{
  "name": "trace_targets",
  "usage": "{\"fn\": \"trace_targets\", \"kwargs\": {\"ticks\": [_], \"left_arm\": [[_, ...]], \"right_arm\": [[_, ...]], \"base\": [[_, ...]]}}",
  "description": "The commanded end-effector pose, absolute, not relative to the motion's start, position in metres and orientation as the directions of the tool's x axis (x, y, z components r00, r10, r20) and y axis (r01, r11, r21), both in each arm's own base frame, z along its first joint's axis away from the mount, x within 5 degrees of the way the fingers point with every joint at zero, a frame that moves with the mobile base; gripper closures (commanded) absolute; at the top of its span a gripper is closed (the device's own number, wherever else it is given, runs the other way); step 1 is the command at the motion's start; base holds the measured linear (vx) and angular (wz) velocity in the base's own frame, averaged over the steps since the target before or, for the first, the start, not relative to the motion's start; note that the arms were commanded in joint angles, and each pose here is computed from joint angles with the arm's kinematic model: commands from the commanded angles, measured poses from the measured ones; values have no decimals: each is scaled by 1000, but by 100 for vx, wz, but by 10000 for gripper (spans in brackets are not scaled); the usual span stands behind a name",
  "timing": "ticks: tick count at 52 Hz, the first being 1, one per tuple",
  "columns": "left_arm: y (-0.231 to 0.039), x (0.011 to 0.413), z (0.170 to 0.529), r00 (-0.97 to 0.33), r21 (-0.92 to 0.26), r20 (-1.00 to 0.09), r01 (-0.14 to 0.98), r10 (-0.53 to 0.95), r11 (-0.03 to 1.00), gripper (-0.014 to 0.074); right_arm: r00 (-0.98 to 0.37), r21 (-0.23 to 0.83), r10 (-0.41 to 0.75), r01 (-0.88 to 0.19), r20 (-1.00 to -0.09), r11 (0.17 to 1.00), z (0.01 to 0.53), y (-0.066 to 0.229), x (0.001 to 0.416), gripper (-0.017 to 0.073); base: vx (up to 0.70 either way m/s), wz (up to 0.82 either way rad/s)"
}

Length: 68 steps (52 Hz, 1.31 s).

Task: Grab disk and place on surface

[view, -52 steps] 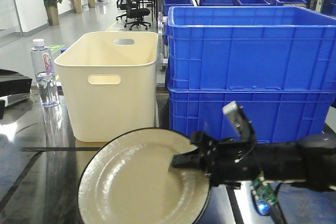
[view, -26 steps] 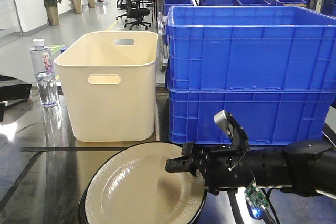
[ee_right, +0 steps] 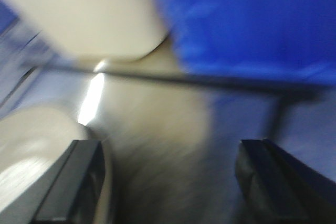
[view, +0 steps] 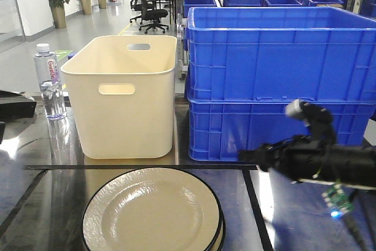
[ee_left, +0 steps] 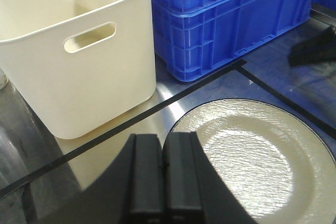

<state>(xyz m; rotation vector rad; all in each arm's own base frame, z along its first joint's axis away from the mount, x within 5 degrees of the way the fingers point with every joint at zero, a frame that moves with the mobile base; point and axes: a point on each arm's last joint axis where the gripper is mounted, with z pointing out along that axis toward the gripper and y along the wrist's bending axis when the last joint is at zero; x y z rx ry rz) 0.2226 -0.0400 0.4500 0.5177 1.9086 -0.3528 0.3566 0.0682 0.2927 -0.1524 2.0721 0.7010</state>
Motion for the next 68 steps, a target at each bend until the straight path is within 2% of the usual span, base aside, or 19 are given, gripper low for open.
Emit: {"fn": "trace_targets", "kwargs": {"ticks": [1,7,10,15,24,33,38,45,50,59,68], "left_arm": [[-40,215,469,-257,-9,-957,486,133,874,599],[-38,214,464,-297,8,-940,475,168,880,599],[-35,216,458,-327,7,-929,452,173,892,599],[-30,221,438,-399,-4,-901,398,169,917,598],[-24,225,387,-497,-43,-858,327,133,944,596],[-21,196,344,-508,-21,-850,296,139,955,596],[-19,170,327,-458,0,-881,254,120,967,596],[-14,130,313,-318,40,-943,190,100,981,596],[-12,109,303,-229,56,-969,151,90,987,596],[-9,90,296,-115,69,-990,103,81,992,596],[-8,89,298,-88,72,-993,90,80,993,595]], "right_arm": [[-436,361,195,-342,-879,868,336,42,348,57],[-379,246,106,-343,-919,907,355,21,333,207],[-352,149,14,-360,-936,921,365,17,321,325],[-313,25,-96,-363,-945,932,384,15,298,579],[-274,-22,-116,-323,-955,946,415,15,257,568],[-260,-101,-190,-320,-947,942,427,16,204,568],[-215,-116,-181,-283,-960,952,422,16,173,568],[-155,-139,-177,-227,-972,964,387,15,141,568],[-64,-148,-162,-181,-985,972,365,15,121,568],[20,-90,-88,-98,-996,991,333,9,104,568],[13,-5,-3,-99,-1000,995,326,9,102,568]], "base": [[0,0],[0,0],[0,0],[0,0],[0,0],[0,0],[0,0],[0,0],[0,0],[0,0],[0,0]]}}
